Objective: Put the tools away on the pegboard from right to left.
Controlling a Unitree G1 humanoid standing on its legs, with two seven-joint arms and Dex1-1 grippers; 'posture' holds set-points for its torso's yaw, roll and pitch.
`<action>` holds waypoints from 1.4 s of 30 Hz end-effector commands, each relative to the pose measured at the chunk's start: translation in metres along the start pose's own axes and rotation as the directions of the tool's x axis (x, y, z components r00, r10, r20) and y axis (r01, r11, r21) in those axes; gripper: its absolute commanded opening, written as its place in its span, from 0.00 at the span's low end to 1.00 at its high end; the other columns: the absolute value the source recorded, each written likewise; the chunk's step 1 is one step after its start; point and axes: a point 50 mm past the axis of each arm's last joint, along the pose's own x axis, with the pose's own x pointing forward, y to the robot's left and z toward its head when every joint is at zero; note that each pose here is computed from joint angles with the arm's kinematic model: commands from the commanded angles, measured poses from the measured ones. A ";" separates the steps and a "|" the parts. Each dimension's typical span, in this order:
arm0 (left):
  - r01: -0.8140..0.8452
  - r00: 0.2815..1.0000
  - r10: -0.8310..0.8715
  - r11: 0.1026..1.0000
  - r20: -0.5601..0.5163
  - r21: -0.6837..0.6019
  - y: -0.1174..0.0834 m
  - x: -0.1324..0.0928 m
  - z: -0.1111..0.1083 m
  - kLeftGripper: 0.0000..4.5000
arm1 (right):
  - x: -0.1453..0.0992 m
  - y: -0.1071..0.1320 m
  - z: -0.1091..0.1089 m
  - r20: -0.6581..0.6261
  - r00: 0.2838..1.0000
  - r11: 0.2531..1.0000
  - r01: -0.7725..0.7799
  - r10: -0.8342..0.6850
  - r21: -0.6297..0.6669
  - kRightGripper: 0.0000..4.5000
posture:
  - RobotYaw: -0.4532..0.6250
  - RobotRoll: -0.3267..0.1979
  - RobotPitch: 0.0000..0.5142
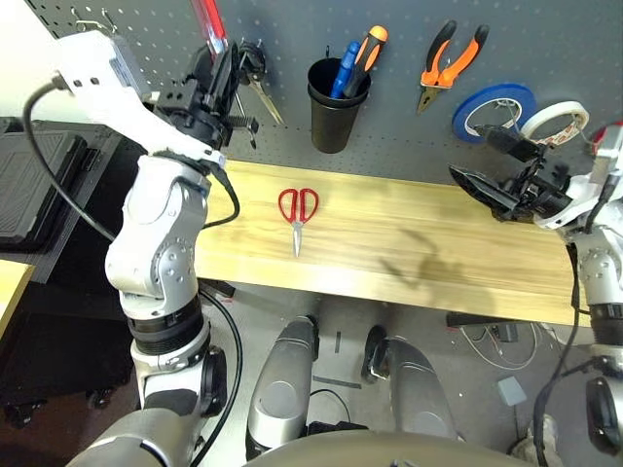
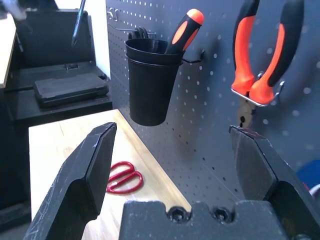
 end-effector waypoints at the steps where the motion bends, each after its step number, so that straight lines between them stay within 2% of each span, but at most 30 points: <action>1: 0.014 1.000 -0.013 1.000 0.024 -0.023 -0.002 0.010 0.006 0.18 | -0.003 -0.003 0.005 -0.004 1.000 1.000 0.007 -0.007 -0.017 1.00 | 0.58 0.62 0.38; 9: 0.059 0.993 -0.050 0.995 0.103 -0.082 -0.019 0.038 0.016 0.18 | 0.003 0.003 0.002 -0.008 1.000 1.000 0.002 -0.003 -0.020 1.00 | 0.56 0.62 0.37; 22: 0.110 0.991 -0.101 0.990 0.092 -0.093 -0.039 0.070 -0.007 0.18 | 0.017 0.016 -0.010 -0.005 1.000 1.000 0.026 -0.026 -0.010 1.00 | 0.53 0.62 0.39; 29: 0.113 0.993 -0.108 0.988 0.056 -0.100 -0.040 0.076 -0.024 0.18 | 0.019 0.018 -0.013 -0.005 0.999 0.999 0.043 -0.044 -0.020 1.00 | 0.52 0.62 0.40; 34: 0.111 0.994 -0.111 0.992 0.007 -0.057 -0.038 0.074 -0.042 0.18 | 0.020 0.022 -0.015 -0.004 0.999 0.999 0.042 -0.042 -0.013 1.00 | 0.52 0.62 0.41; 40: 0.110 0.994 -0.110 0.994 -0.017 -0.020 -0.037 0.071 -0.049 0.18 | 0.022 0.023 -0.016 0.002 0.999 0.999 0.037 -0.037 -0.007 1.00 | 0.52 0.62 0.42; 42: 0.109 0.994 -0.109 0.994 -0.024 -0.019 -0.037 0.071 -0.051 0.35 | 0.023 0.023 -0.016 0.004 0.999 0.999 0.036 -0.036 -0.007 1.00 | 0.52 0.62 0.42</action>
